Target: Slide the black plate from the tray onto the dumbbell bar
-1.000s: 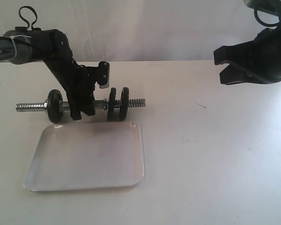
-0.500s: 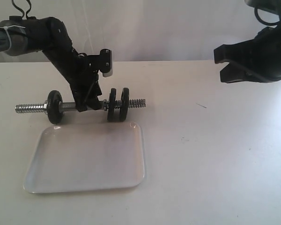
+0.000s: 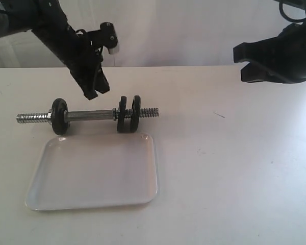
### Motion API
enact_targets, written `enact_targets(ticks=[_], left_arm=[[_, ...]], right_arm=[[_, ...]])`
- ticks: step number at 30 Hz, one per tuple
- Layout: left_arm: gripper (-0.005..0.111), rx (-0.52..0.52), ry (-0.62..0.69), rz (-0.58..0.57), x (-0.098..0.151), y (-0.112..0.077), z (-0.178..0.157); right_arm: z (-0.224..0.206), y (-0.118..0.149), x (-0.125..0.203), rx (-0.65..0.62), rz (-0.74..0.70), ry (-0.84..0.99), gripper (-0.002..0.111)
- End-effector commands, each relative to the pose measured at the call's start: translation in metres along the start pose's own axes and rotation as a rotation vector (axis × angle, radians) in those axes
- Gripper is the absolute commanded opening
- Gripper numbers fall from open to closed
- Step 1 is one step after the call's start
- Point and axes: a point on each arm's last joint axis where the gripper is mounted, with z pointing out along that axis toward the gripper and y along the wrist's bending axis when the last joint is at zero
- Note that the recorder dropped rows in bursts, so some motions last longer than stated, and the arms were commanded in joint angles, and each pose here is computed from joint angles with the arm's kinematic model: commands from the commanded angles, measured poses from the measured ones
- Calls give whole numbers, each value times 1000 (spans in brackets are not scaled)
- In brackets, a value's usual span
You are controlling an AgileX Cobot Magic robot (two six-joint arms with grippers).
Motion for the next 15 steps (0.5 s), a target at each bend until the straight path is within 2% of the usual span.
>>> enact_targets(ticks=[1, 5, 7, 12, 15], left_arm=[[0, 23, 22, -283, 13, 4, -31], [0, -27, 24, -588, 38, 19, -67], [0, -83, -30, -687, 46, 27, -93], [0, -321, -341, -879, 57, 40, -178], [0, -500, -516, -897, 59, 30, -229]], right_arm=[[6, -10, -2, 67, 8, -154, 0], [14, -21, 5, 129, 55, -253, 0], [15, -24, 5, 145, 57, -285, 0], [3, -24, -5, 176, 50, -432, 0], [-16, -21, -13, 189, 40, -554, 0]])
